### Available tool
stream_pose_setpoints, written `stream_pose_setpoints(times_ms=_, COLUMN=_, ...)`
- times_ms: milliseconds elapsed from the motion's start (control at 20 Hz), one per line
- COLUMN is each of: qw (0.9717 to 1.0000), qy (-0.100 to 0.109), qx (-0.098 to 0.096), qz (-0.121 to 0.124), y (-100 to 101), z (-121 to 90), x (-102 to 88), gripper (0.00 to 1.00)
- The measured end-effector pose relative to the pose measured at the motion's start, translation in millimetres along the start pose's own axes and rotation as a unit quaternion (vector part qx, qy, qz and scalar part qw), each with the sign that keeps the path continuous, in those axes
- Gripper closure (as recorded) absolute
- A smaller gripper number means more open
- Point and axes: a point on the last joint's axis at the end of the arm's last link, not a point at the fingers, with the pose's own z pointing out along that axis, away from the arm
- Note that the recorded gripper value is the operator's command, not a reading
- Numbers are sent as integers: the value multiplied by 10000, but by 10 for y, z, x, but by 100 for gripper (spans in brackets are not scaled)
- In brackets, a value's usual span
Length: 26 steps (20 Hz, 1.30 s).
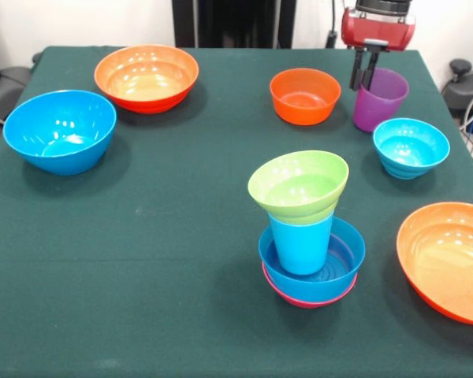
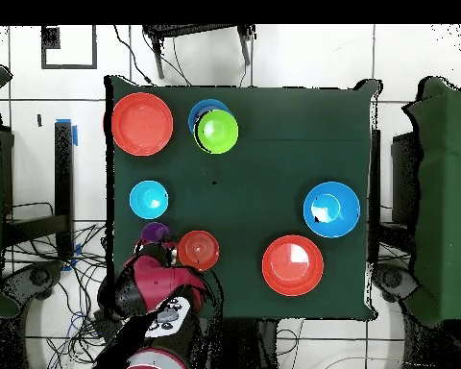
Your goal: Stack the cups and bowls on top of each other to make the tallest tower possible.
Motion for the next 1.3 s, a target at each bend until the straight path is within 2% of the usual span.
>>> stream_pose_setpoints(times_ms=300, qw=9997, qy=-217, qx=-78, qz=42, y=34, z=-159, x=-182, gripper=100)
stream_pose_setpoints(times_ms=400, qw=9992, qy=-378, qx=-136, qz=88, y=51, z=-299, x=-334, gripper=100)
stream_pose_setpoints(times_ms=600, qw=9987, qy=-464, qx=-163, qz=151, y=38, z=-431, x=-467, gripper=100)
stream_pose_setpoints(times_ms=700, qw=9981, qy=-532, qx=-181, qz=236, y=3, z=-576, x=-610, gripper=100)
stream_pose_setpoints(times_ms=950, qw=9977, qy=-503, qx=-152, qz=417, y=-123, z=-775, x=-800, gripper=100)
stream_pose_setpoints(times_ms=1300, qw=9975, qy=-380, qx=-122, qz=577, y=-248, z=-877, x=-908, gripper=100)
